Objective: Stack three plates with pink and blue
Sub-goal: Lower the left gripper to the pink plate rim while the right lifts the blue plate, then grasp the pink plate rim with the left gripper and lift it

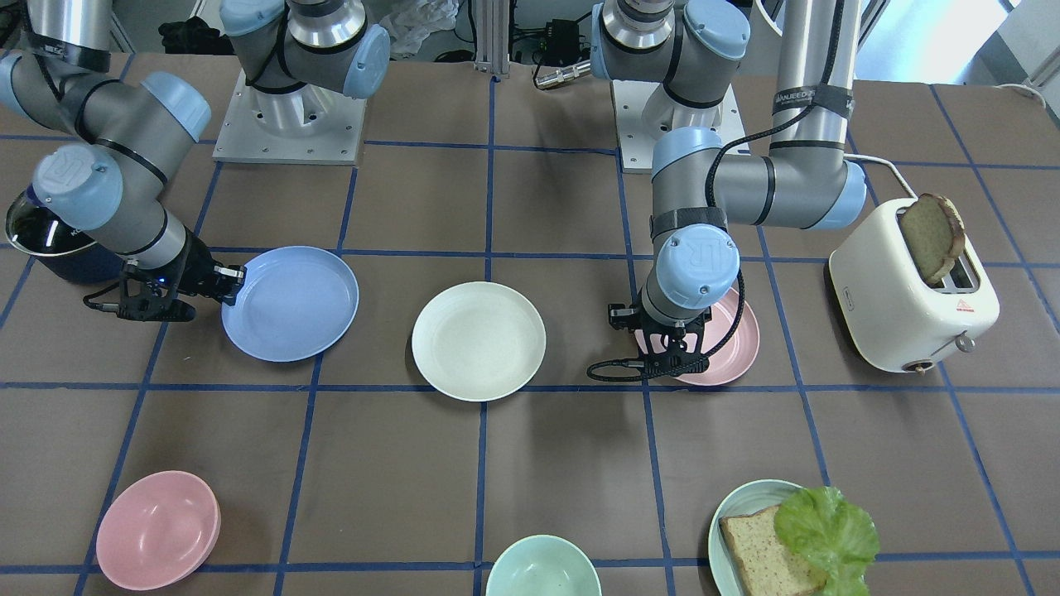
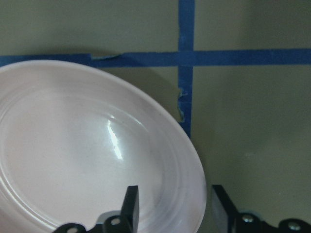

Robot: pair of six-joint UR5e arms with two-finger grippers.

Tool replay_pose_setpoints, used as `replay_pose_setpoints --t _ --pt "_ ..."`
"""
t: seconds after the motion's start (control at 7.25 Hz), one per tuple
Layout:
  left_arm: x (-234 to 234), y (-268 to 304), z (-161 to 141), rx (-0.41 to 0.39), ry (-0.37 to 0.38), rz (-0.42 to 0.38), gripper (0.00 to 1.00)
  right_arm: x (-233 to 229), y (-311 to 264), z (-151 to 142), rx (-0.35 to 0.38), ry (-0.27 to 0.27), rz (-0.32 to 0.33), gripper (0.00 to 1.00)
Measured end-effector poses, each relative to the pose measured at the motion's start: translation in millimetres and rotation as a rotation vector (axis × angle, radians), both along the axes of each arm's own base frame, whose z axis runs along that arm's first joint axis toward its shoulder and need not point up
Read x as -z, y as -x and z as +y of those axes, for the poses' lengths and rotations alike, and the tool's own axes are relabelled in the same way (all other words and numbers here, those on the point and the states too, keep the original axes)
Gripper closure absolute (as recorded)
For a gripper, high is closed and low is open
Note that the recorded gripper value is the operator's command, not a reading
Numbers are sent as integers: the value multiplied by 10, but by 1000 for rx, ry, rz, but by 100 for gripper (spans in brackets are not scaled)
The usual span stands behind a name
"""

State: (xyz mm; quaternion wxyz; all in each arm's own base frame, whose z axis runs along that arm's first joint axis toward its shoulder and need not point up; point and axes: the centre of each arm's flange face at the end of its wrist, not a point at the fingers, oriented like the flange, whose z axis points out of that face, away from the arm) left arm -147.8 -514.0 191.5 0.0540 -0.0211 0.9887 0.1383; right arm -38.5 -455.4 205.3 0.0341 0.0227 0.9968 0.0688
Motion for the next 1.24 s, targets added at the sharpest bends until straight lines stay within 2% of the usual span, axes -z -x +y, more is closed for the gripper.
replay_pose_setpoints --t 0.14,0.28,0.41,0.55,0.69,0.83,1.24 --pt "22 5 2 -28 -2 -7 41 -88 73 -70 14 4 -8 100" --pt "39 14 0 -60 -1 -12 46 -172 118 -137 25 16 -11 100" --pt "57 26 -4 -89 -1 -16 59 -260 144 -197 35 22 -20 100" --pt "74 32 -4 -102 -3 -18 67 -347 162 -243 40 19 -30 100" --pt "86 34 -3 -103 -5 -19 87 -450 183 -298 43 10 -40 100" --pt "89 38 -6 -101 -6 -18 99 -568 210 -367 46 0 -49 100" --pt "107 54 -8 -91 -9 -23 100 -802 279 -495 58 -22 -59 100"
